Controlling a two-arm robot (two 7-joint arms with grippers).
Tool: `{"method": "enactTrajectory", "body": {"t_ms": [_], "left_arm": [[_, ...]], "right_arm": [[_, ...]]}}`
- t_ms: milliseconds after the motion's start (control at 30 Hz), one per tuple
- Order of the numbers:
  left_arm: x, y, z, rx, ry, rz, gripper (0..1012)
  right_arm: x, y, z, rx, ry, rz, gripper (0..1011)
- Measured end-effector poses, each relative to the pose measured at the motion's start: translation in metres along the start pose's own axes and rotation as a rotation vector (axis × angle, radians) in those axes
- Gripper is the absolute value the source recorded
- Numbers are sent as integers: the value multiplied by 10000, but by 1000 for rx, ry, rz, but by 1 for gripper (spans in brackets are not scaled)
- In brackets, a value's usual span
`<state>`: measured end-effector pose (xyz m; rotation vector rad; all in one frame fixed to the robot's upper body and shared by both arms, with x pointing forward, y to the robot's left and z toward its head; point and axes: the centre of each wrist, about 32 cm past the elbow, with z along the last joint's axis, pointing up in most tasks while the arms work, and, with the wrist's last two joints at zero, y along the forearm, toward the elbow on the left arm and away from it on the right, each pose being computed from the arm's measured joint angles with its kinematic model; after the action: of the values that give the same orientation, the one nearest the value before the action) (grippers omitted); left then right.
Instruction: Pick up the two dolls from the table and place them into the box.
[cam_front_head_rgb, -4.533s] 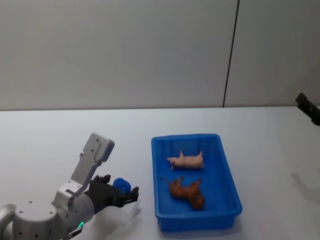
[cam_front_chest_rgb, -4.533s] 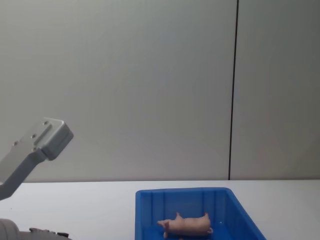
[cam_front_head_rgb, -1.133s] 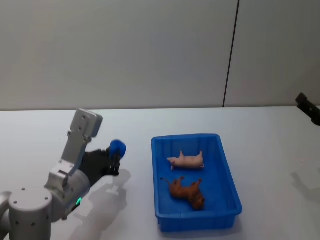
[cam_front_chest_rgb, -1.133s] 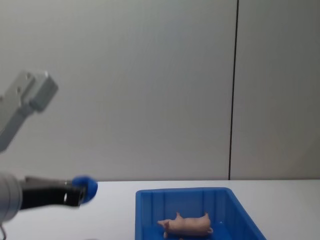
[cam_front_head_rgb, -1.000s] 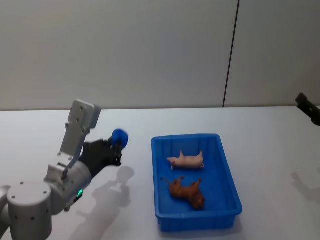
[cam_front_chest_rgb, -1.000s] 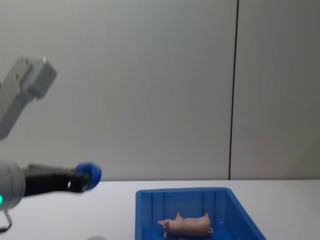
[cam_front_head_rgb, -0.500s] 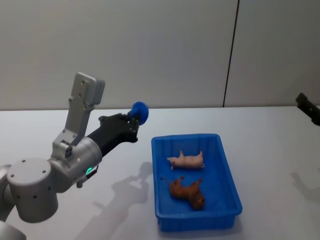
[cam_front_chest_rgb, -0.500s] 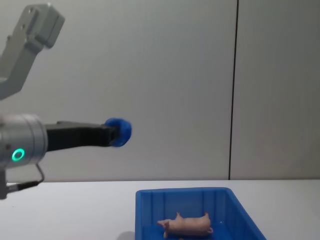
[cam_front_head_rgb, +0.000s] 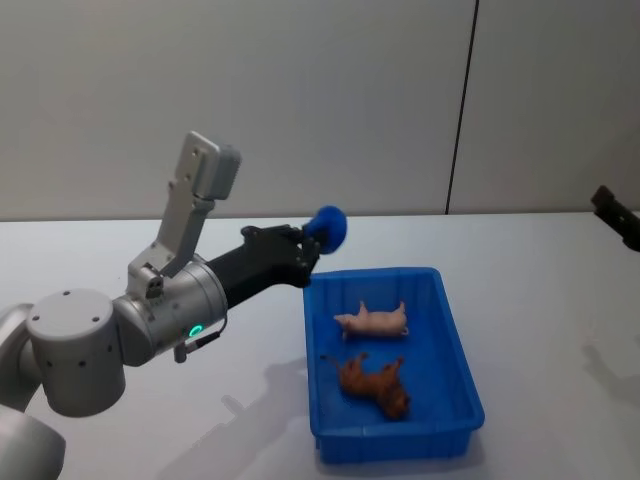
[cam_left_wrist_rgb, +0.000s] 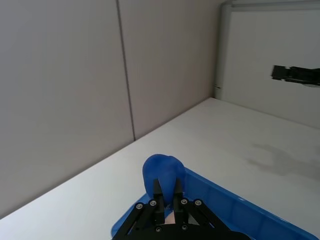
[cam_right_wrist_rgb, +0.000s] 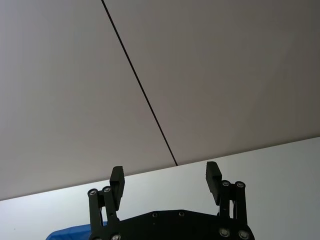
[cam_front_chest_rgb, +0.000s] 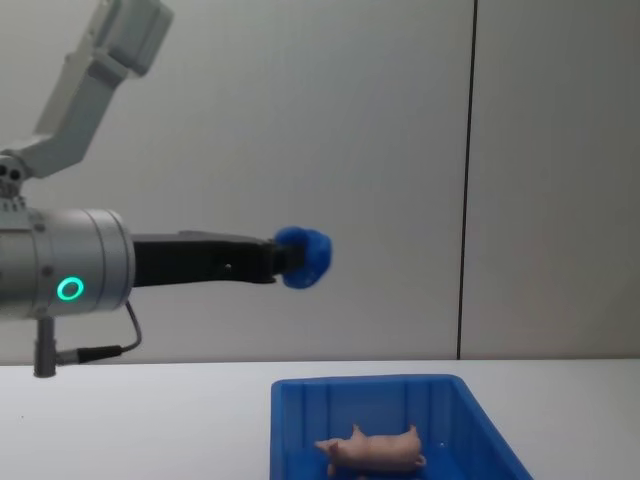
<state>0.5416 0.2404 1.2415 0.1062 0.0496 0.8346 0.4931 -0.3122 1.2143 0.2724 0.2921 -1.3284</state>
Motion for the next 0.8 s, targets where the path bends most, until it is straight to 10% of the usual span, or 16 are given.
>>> {"method": "enactTrajectory", "body": {"t_ms": [567,800], "left_arm": [[98,-229,-43,125,-35,-205,102],[110,-285,-58,152,-42,-237,292]], "right_arm": [[0,0,0,0,0,0,1001],[0,0,0,0,0,0,1001]]}}
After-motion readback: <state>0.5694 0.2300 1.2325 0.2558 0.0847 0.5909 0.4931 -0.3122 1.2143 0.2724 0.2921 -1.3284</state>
